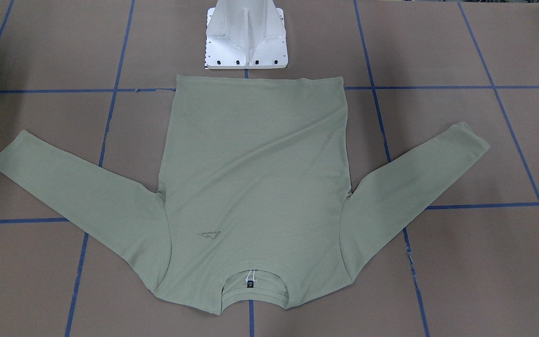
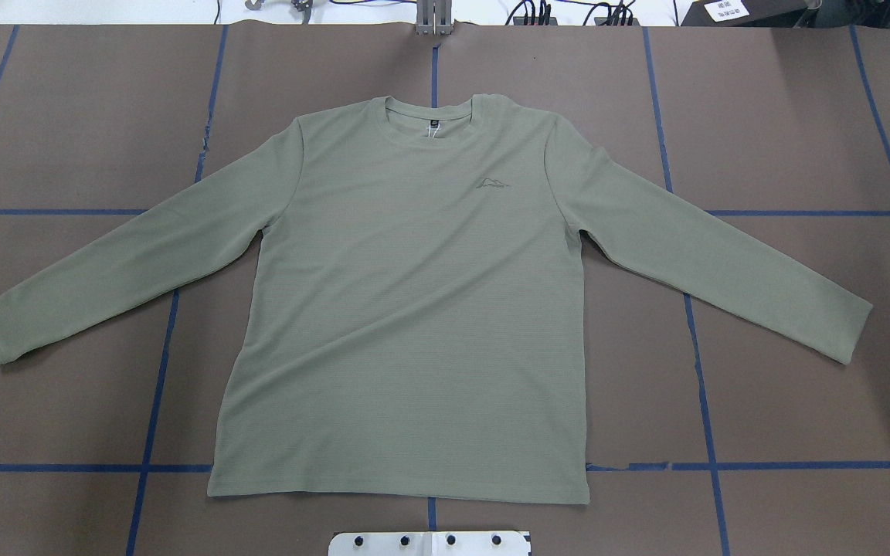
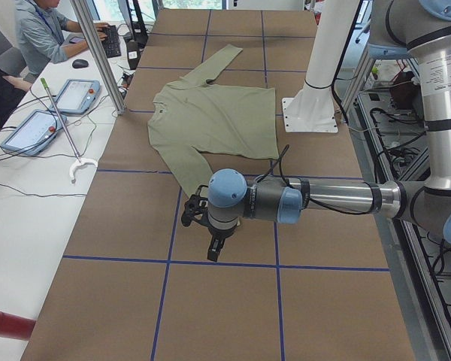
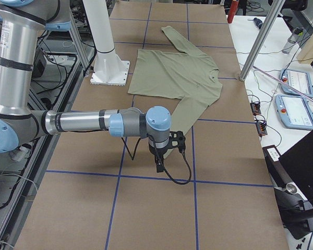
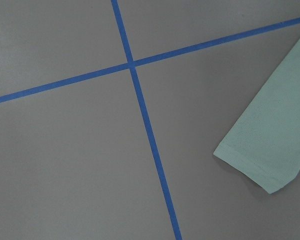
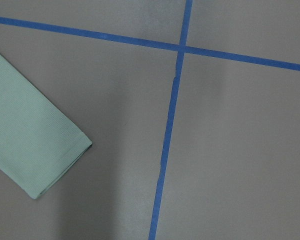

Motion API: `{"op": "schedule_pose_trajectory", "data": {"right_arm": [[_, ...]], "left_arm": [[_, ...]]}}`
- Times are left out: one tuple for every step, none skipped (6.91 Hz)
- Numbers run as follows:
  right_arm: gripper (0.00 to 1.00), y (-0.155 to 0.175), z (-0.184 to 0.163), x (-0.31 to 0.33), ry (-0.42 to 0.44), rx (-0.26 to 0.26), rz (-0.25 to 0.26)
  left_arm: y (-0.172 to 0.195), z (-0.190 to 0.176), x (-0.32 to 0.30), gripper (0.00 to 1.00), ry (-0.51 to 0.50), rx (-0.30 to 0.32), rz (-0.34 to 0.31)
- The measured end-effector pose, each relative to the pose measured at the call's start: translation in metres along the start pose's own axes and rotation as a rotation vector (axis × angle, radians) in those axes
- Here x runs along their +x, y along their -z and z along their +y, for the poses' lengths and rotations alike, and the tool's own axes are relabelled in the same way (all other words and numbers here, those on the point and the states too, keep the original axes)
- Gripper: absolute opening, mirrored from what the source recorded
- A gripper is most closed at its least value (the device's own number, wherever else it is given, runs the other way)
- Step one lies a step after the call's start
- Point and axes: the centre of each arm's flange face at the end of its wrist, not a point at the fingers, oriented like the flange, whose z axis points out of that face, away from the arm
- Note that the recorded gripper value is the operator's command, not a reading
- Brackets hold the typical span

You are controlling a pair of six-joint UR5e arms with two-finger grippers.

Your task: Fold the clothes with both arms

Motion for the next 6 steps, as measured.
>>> {"op": "schedule_pose_trajectory", "data": {"right_arm": [[1.00, 0.001, 0.000, -0.001, 0.002, 0.002, 0.000], [1.00, 0.005, -0.001, -0.004, 0.011, 0.010, 0.001], [1.00, 0.012, -0.003, -0.011, 0.029, 0.025, 0.001], [1.00, 0.019, -0.007, -0.018, 0.046, 0.041, 0.001], [1.00, 0.029, -0.018, -0.027, 0.067, 0.065, 0.001], [1.00, 0.043, -0.039, -0.038, 0.104, 0.109, 0.005]], "left_arm": [[0.001, 0.000, 0.000, 1.00, -0.006, 0.006, -0.001], [0.002, -0.001, 0.001, 1.00, -0.020, 0.019, -0.003], [0.003, -0.002, 0.003, 1.00, -0.040, 0.038, -0.007], [0.006, -0.005, 0.005, 1.00, -0.064, 0.059, -0.013], [0.009, -0.010, 0.008, 1.00, -0.098, 0.091, -0.019], [0.015, -0.019, 0.012, 1.00, -0.151, 0.144, -0.028]]}}
